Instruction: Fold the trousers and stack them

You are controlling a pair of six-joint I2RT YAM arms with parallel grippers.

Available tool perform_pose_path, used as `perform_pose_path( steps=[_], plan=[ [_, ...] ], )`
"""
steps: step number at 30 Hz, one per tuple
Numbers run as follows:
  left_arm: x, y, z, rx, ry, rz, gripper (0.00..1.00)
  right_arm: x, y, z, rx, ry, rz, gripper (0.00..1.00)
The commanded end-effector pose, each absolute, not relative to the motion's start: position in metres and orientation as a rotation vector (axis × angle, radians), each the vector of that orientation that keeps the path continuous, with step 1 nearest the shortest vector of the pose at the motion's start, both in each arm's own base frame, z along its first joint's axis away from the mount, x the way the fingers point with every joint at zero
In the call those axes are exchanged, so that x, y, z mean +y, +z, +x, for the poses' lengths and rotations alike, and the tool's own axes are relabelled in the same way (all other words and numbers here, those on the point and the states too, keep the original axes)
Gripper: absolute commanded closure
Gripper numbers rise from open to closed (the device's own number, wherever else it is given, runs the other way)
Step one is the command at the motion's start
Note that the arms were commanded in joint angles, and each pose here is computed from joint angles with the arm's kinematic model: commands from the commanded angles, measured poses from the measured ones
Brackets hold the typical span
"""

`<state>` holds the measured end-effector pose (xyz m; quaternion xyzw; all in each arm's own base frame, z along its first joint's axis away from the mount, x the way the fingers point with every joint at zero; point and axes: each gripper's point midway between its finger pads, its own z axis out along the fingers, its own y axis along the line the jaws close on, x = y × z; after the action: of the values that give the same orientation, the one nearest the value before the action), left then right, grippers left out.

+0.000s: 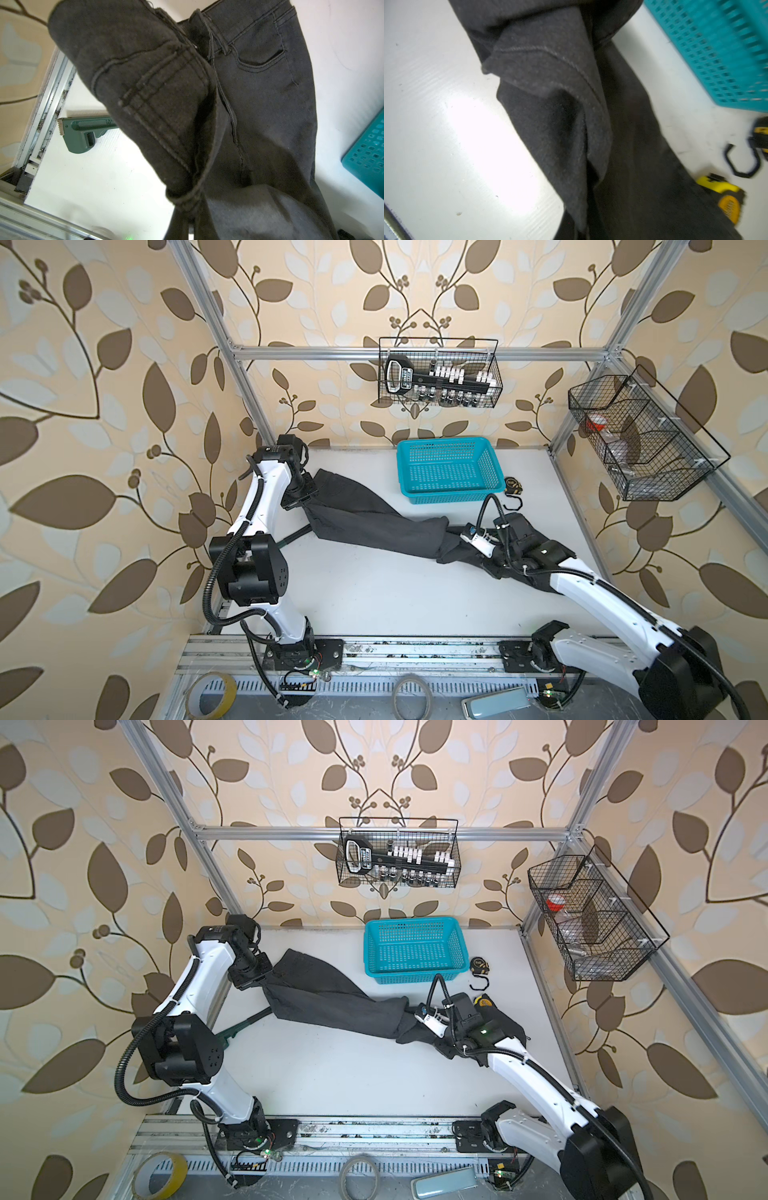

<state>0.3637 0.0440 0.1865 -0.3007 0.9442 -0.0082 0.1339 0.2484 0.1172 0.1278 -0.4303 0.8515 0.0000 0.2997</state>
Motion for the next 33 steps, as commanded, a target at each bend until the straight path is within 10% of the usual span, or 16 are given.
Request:
perform_pose_path(
  steps=[1,10,33],
  plan=[
    [0.061,0.207,0.370,2.670,0.042,-0.862,0.97,0.081,0.144,0.234,2.303,-0.195,-1.196,1.00],
    [0.071,0.191,0.365,2.675,0.016,-0.918,0.97,0.023,0.176,0.215,2.315,-0.486,-1.169,0.97],
    [0.095,0.136,0.362,2.719,0.193,-0.972,0.95,0.139,0.084,0.084,1.898,0.168,-2.213,0.90]
  ],
)
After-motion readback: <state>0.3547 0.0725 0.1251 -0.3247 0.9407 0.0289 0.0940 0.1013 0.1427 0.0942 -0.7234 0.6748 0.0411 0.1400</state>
